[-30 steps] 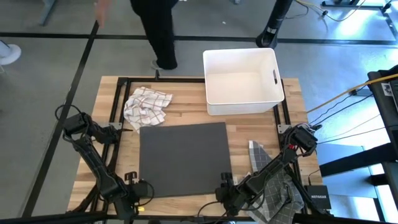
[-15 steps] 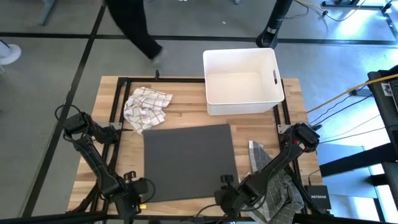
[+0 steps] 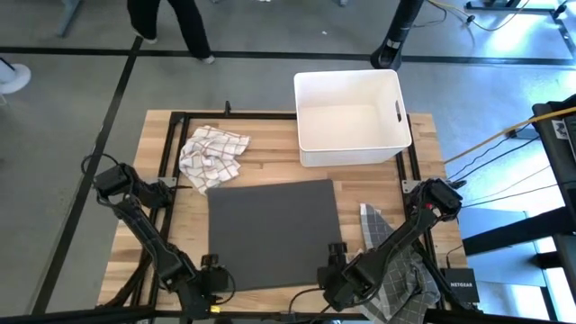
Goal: Fold towel
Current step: Fold the gray towel
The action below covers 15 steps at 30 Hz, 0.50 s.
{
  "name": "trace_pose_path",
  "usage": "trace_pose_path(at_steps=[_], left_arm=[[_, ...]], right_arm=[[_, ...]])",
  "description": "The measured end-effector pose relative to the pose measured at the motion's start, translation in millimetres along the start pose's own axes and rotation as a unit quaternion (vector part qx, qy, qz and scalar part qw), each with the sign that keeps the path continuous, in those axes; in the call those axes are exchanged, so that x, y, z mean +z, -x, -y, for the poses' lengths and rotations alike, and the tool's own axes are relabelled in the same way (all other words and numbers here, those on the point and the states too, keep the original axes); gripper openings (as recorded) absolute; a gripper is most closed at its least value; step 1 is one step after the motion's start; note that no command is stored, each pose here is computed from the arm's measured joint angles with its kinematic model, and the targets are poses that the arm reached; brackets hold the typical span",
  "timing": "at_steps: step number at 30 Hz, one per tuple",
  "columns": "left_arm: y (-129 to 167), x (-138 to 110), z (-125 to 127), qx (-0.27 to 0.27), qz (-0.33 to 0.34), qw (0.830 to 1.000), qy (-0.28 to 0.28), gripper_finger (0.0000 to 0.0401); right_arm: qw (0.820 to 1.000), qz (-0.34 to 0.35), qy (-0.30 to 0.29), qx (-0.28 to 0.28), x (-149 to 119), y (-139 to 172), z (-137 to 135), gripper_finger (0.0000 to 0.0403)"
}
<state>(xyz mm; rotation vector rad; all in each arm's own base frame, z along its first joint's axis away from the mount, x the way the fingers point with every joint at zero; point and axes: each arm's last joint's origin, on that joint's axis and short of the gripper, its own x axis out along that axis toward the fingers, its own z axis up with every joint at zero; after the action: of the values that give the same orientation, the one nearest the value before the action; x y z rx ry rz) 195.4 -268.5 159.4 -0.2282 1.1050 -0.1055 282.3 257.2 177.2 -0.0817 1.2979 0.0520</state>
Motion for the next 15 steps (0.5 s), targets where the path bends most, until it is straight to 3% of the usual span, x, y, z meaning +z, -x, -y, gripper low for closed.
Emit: trace_pose_path(at_steps=[6, 15], left_arm=[[-18, -8, -8, 0.04, -0.04, 0.998, -0.006, 0.0186], [-20, -19, -2, 0.032, -0.074, 0.996, 0.026, 0.0186]], right_arm=[[1.0, -0.022, -0.006, -0.012, -16, -16, 4, 0.0201], [1.0, -0.012, 0.008, 0.003, -34, -26, -7, 0.02]])
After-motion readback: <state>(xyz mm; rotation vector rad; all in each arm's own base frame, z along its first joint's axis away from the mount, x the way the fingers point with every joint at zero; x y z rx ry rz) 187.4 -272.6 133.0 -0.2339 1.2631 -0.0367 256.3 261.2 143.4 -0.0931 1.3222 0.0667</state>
